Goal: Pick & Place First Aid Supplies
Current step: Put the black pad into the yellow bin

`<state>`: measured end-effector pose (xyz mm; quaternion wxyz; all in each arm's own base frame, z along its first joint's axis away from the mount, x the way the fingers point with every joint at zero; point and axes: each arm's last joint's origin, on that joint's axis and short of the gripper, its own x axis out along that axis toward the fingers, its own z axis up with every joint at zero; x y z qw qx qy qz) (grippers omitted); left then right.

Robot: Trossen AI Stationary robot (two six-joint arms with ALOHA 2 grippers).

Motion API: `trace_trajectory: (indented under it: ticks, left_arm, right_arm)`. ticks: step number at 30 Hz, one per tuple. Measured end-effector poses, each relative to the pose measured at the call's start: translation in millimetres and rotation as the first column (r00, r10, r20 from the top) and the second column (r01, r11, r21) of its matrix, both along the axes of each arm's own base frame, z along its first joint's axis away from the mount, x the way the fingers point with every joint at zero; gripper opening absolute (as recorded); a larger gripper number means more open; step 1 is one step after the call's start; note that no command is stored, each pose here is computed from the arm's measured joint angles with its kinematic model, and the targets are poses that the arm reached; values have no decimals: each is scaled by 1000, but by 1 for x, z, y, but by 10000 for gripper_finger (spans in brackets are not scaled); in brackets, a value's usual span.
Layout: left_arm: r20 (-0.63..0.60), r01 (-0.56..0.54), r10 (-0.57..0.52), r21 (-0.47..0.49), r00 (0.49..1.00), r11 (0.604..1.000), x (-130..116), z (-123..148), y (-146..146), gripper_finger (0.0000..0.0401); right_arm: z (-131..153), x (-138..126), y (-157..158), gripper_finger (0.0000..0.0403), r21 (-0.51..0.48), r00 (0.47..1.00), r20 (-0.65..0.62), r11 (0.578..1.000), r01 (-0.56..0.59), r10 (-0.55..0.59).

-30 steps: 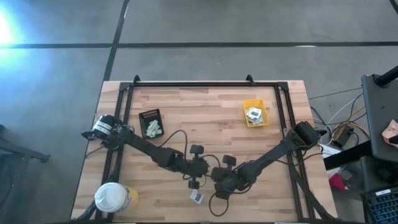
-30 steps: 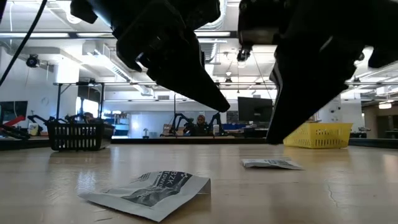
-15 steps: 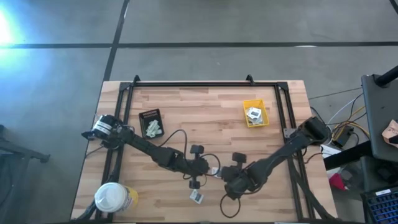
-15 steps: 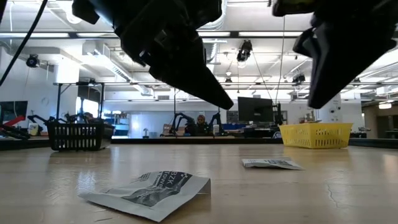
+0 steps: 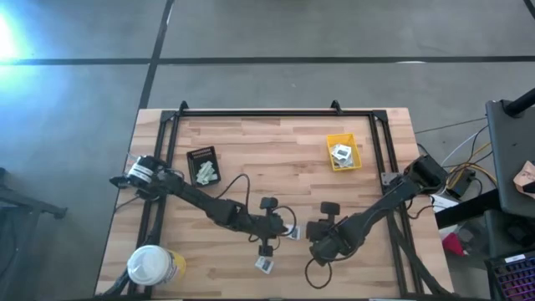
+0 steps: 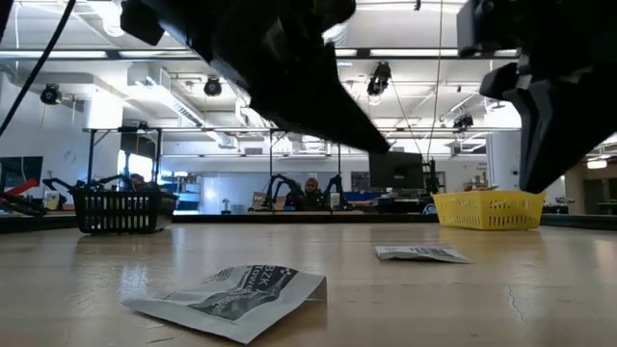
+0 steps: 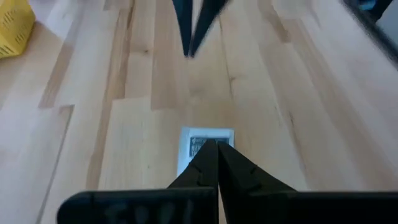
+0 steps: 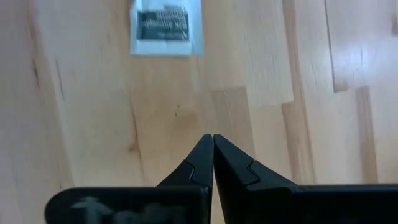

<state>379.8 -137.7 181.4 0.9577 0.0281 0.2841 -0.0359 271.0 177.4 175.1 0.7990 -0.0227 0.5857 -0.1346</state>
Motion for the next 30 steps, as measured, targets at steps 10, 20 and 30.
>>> trace_trajectory:
  ticks: [10,20,30]
  left_arm:
    - [26,12,-12,7,1000,1000,11,-22,-1,0]
    - [33,-2,2,6,999,1000,18,-37,2,0]
    - [76,10,-11,8,997,1000,20,-33,1,0]
  right_arm:
    - [7,-29,-20,8,53,994,52,994,96,-98]
    - [6,-47,-33,8,273,943,246,950,153,-223]
    - [-2,-42,-31,8,310,928,280,938,154,-245]
